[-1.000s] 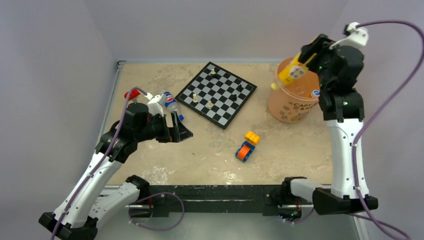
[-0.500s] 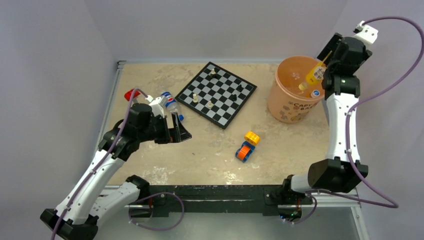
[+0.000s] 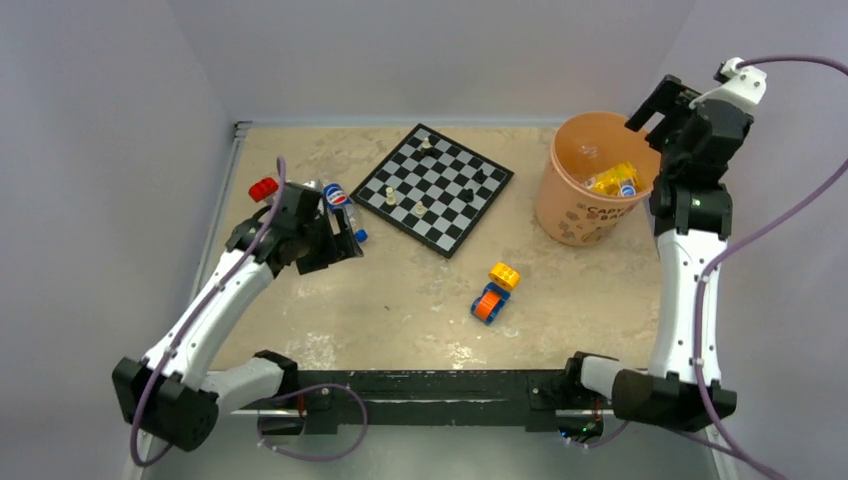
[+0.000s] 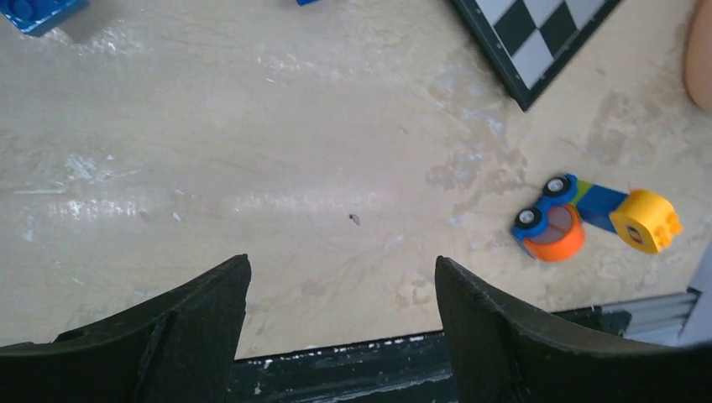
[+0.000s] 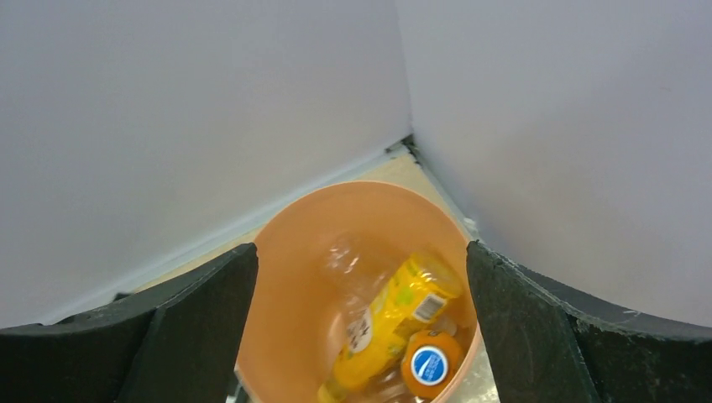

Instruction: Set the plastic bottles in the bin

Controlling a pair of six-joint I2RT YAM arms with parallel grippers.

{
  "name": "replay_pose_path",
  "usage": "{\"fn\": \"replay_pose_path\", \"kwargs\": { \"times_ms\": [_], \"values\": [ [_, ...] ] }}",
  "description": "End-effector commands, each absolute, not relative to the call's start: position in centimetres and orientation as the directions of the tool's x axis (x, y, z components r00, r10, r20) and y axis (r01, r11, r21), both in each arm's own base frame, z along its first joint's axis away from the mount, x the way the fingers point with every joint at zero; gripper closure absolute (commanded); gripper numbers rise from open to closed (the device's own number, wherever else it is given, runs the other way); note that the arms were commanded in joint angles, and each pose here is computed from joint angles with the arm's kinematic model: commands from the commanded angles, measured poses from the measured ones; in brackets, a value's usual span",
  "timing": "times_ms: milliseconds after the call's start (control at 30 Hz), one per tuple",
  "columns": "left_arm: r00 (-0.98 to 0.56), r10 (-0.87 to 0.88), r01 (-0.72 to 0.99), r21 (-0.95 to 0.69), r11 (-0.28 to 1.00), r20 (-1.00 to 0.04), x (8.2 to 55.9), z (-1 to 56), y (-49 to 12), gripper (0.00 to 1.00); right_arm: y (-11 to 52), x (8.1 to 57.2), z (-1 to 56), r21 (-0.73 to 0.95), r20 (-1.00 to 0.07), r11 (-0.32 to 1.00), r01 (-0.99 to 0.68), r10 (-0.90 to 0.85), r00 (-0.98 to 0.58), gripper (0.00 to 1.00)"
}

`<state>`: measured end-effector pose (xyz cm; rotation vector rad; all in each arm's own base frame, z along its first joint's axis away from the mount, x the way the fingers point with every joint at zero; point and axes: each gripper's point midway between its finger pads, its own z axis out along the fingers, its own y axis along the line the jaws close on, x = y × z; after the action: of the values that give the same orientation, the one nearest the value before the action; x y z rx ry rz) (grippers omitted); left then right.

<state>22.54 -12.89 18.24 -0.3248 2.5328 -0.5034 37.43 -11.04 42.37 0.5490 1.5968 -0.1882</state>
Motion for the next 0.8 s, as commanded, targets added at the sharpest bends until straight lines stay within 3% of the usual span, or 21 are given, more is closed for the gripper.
{"fn": "replay_pose_path", "kwargs": {
  "times_ms": [0,167,400,767],
  "values": [
    [-0.782,-0.386,-0.237,-0.339,0.910,-0.489,26.8,18.3,-11.8,0.19,-6.4,35.2,43.1,0.292,-0.952,0.923,0.251,0.305,-0.015,0.02],
    [-0.754,-0.453,-0.361,-0.276,0.891,-0.475,31.2,16.2,-11.9,0.31,-4.0,32.6,42.3,0.315,-0.944,0.934,0.168,0.327,-0.045,0.02],
    [-0.791,-0.436,-0.378,-0.216,0.900,-0.429,36.6,12.7,-13.7,0.31,-0.9,29.1,42.0,0.347,-0.933,0.936,0.050,0.350,-0.087,0.02],
    [-0.761,-0.518,-0.523,-0.103,0.846,-0.390,38.0,7.9,-12.3,0.26,1.0,26.4,39.3,0.384,-0.909,0.923,-0.001,0.378,-0.177,0.02]
  ]
}}
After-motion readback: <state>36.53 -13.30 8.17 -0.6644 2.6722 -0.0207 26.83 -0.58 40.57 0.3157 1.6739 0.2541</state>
